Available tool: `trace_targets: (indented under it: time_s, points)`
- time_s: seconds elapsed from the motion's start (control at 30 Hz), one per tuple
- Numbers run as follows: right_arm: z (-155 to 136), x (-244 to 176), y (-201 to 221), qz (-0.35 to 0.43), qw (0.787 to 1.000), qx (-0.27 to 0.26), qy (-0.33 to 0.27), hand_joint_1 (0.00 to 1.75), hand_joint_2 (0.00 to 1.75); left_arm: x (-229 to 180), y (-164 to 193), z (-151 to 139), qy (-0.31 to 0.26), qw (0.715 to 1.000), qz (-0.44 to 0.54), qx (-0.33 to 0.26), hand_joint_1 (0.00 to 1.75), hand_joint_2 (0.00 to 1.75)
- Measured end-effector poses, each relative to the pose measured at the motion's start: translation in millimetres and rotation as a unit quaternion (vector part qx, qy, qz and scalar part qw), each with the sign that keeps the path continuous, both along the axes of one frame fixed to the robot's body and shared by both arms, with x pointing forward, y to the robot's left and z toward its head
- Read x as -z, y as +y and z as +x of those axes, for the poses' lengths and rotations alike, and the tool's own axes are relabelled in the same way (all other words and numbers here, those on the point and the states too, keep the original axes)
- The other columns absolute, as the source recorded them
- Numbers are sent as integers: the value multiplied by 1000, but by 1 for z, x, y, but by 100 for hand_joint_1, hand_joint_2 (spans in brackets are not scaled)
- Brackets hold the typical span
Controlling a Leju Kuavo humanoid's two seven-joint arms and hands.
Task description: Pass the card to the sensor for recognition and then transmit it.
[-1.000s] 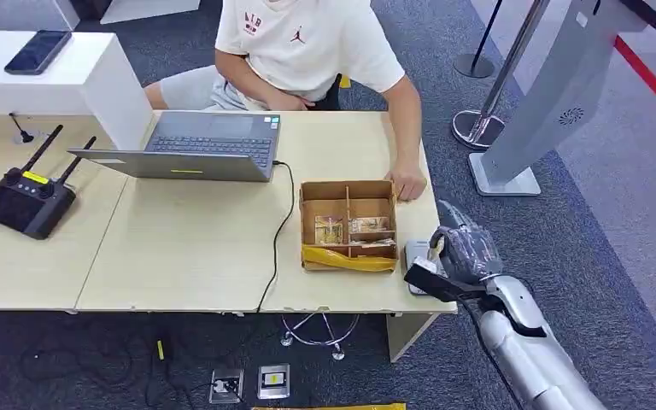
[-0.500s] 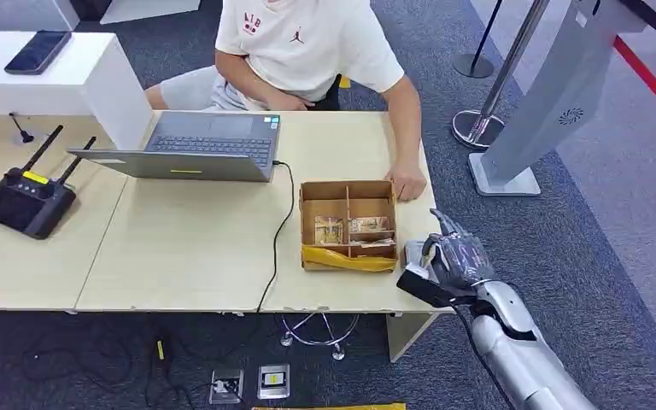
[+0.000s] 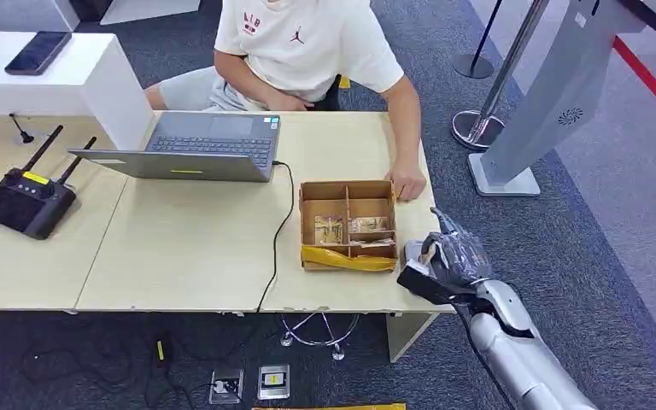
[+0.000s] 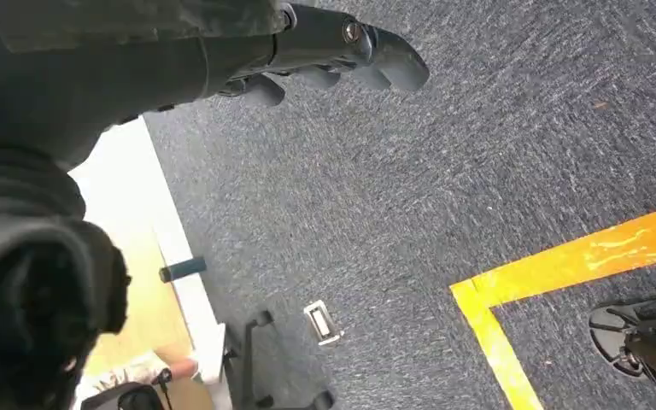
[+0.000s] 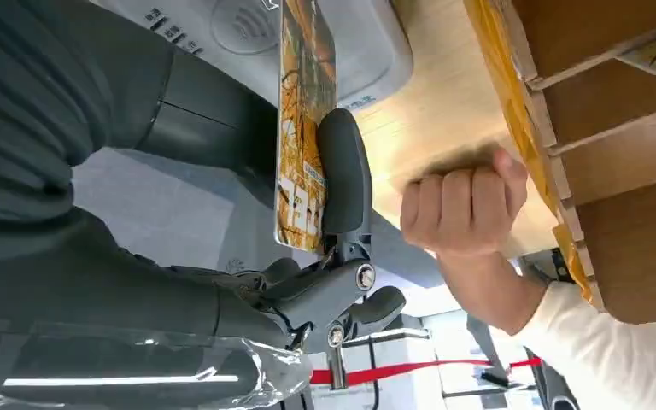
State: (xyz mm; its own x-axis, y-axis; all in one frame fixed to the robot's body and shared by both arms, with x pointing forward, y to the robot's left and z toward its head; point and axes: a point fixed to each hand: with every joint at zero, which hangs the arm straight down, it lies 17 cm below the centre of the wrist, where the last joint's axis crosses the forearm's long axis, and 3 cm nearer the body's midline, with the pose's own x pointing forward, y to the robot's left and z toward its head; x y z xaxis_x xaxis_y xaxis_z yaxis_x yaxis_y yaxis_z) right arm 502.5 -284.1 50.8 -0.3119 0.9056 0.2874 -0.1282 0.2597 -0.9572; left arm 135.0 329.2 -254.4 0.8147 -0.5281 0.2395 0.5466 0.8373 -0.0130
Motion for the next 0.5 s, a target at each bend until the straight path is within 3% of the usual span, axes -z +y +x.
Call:
trace_targets:
  time_s: [0.37, 0.5]
  points:
    - [34, -56, 1, 6, 998, 7, -57, 175, 175, 0, 0, -1, 1, 1000, 2, 9, 0, 0]
    - [59, -106, 6, -2, 995, -2, -104, 175, 175, -1, 1, 4, -3, 1000, 5, 18, 0, 0]
